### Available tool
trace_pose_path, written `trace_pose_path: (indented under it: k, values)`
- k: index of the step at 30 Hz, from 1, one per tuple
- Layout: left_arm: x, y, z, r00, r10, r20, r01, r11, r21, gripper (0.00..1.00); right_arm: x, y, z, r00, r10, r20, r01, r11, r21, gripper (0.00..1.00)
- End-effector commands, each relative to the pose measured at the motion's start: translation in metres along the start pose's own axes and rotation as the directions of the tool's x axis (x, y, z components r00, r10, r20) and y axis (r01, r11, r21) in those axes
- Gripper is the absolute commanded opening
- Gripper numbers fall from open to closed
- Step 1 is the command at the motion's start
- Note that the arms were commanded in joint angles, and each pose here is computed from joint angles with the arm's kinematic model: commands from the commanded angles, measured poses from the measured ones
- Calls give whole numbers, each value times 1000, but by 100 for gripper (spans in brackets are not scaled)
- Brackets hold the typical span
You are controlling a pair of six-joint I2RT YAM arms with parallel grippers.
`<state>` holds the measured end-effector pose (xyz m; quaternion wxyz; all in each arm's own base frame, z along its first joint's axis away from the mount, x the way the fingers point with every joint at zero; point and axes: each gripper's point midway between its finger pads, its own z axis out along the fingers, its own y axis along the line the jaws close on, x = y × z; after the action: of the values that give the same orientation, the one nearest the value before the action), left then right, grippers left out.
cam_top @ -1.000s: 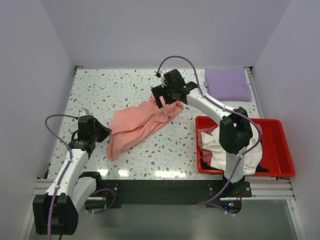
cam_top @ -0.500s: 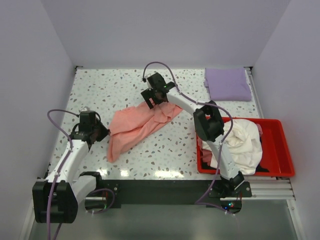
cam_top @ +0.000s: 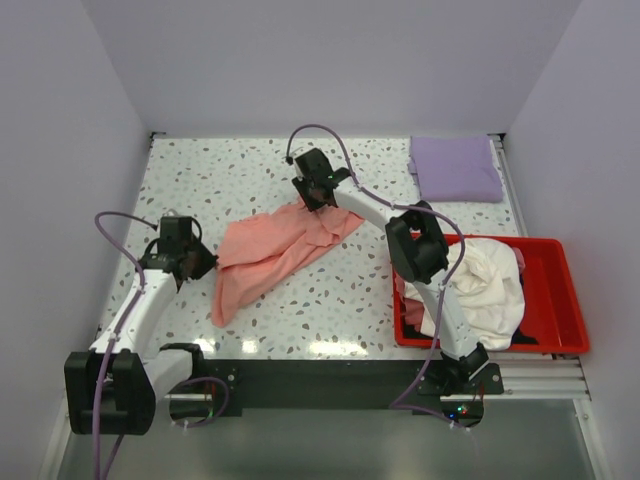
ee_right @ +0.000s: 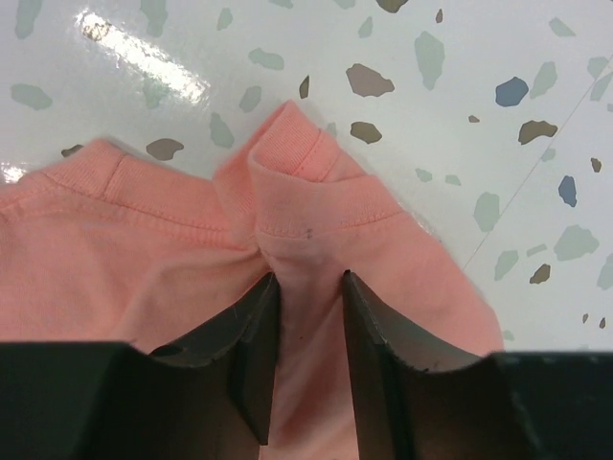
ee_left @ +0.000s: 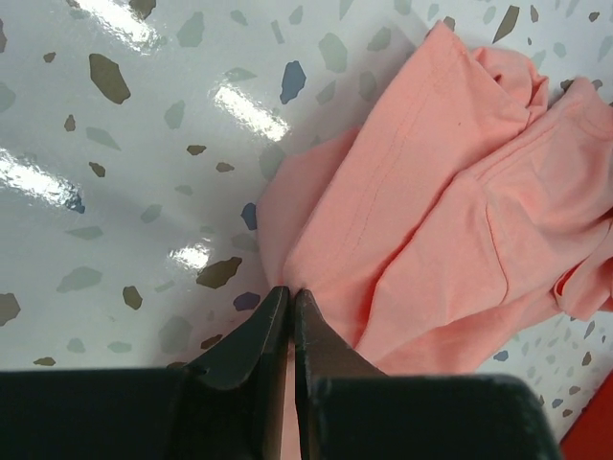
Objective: Fold and stack the t-shirts
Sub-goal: Flatten the tshirt out
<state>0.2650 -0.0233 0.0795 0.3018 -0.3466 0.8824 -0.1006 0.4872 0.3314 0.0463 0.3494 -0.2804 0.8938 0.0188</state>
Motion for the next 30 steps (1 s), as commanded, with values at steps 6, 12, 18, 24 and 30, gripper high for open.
trace_pose_path:
  k: [6, 12, 18, 24, 30]
  values:
    - [-15, -6, -2, 999, 28, 22, -28, 1000, -8, 15, -30, 2, -13, 996, 6, 93, -4, 1000, -17, 21]
    - [-16, -17, 0, 999, 37, 29, -38, 998, 50, 0, -39, -3, -29, 991, 11, 132, -10, 1000, -9, 4]
    - [-49, -49, -28, 988, 12, 155, -40, 983, 179, 0, -71, -18, -81, 969, 25, 246, -29, 1000, 12, 0]
    - [-97, -73, -86, 941, -43, 337, -45, 967, 249, 0, -96, -35, -161, 925, 48, 376, -57, 998, 12, 0]
    - [-139, -89, -173, 852, -121, 510, -63, 943, 328, 0, -95, -54, -248, 880, 48, 473, -67, 998, 23, 0]
